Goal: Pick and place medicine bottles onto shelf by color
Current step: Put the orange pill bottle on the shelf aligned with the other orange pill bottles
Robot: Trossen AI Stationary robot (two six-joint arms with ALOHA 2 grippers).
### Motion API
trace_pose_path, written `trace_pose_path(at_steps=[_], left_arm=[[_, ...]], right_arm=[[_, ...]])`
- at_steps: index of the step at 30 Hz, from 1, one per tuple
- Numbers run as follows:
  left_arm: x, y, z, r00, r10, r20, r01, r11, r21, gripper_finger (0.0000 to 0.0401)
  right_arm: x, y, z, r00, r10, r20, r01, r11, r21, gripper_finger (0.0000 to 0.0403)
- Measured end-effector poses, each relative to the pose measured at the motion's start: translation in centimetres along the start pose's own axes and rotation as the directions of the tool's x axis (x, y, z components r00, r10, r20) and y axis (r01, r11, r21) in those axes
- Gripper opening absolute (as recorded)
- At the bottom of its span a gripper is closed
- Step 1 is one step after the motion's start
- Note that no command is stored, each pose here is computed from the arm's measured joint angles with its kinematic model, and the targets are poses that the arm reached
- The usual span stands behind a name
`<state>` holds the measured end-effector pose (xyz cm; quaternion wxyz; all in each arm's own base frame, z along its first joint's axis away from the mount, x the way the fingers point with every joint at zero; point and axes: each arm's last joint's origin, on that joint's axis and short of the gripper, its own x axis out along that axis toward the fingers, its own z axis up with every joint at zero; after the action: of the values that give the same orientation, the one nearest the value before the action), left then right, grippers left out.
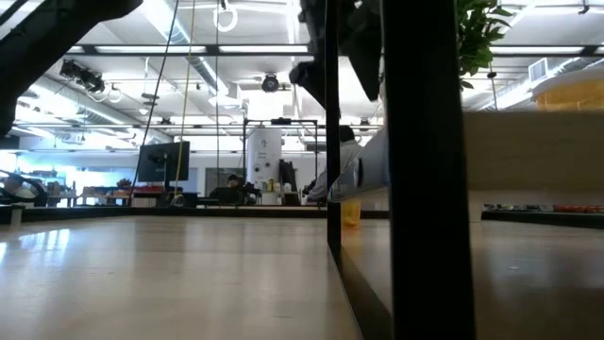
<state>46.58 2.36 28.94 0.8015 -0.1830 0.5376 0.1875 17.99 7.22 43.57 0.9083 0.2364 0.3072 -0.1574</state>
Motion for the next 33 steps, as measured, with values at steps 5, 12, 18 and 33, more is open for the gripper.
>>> trace_pose_path(at_steps=[5,12,18,33], left_arm=[[-2.5,0.7,-0.5,1.000,0.027,-0.002,-0.027,1.000,0.015,0.0372],[-6.9,2.3,-1.9,0.988,0.151,0.009,-0.151,0.982,0.112,0.0346],[-10.9,3.2,-3.3,0.981,0.188,0.037,-0.192,0.971,0.143,0.0321],[-15.0,10.2,-16.9,0.970,0.161,0.182,-0.123,0.972,-0.201,0.0299]], right_arm=[[0.3,-0.9,0.1,0.997,-0.055,-0.049,0.052,0.997,-0.057,0.0277],[2.4,-2.4,1.0,0.978,-0.161,-0.136,0.134,0.973,-0.187,0.0280],[7.1,-2.6,2.4,0.947,-0.112,-0.301,0.030,0.964,-0.263,0.0275],[12.5,-2.1,3.5,0.938,-0.024,-0.346,-0.134,0.896,-0.424,0.0275]])
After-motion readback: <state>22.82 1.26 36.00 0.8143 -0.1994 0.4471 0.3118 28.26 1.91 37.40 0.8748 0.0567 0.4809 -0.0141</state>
